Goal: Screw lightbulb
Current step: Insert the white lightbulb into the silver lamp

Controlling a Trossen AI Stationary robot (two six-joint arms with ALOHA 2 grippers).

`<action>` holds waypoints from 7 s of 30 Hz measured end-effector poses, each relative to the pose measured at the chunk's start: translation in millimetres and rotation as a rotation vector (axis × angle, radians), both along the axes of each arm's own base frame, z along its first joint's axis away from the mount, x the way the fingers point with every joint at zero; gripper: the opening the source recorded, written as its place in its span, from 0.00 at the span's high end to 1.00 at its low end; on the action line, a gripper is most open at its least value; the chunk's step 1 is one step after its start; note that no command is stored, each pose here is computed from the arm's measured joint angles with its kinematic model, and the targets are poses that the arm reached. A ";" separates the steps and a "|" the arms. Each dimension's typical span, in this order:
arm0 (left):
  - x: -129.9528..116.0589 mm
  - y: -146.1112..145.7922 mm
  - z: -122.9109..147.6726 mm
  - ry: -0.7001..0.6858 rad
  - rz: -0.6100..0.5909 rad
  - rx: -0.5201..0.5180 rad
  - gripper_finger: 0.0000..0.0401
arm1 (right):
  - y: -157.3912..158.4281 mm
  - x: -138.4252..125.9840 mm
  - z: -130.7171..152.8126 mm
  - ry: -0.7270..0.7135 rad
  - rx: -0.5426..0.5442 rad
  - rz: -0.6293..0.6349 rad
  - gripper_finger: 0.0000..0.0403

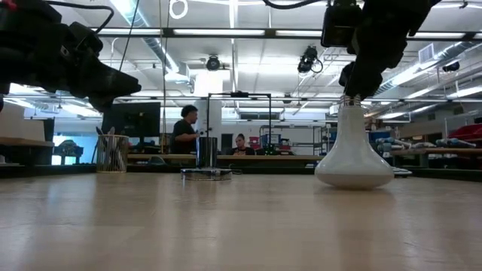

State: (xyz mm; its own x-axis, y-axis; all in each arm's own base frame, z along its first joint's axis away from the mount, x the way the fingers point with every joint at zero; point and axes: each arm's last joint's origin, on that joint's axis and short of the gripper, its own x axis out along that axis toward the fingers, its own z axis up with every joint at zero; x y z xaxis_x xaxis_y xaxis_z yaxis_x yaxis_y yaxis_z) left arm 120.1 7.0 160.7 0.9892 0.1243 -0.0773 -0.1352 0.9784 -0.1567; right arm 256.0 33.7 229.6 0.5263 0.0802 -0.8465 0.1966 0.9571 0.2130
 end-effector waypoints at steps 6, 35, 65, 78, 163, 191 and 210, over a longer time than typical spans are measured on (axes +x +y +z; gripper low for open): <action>2.6 0.1 -2.1 0.020 -0.001 0.001 0.76 | -0.7 -1.2 0.4 0.004 -0.018 -0.007 0.53; 6.0 -1.7 25.7 -0.163 -0.067 0.040 0.76 | -2.0 23.6 80.7 -0.289 -0.220 0.059 0.80; 6.2 -2.7 23.8 -0.141 -0.101 0.034 0.76 | 37.2 -43.2 -18.1 -0.143 -0.081 -0.045 0.45; 6.3 -2.7 23.5 -0.135 -0.100 0.033 0.76 | 23.5 -29.3 -55.0 -0.328 -0.105 -0.128 0.35; 184.3 -12.2 130.7 -0.701 -0.153 0.298 0.77 | 17.5 30.8 153.8 -1.214 -0.608 -0.003 0.70; 193.0 -11.6 115.7 -0.532 -0.175 0.249 0.77 | 10.2 49.2 121.7 -1.010 -0.409 -0.016 0.74; 193.7 -13.2 113.6 -0.518 -0.227 0.226 0.72 | 10.7 53.9 111.0 -0.946 -0.362 -0.029 0.74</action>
State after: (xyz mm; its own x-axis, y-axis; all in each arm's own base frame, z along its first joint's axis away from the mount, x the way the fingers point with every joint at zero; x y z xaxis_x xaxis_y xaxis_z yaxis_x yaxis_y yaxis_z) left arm 313.8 -6.2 274.3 0.8949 -0.1368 0.4248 0.1190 0.9905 0.0684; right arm 309.9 44.4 340.6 0.9912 -0.1220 -0.0521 0.1217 0.9925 -0.0085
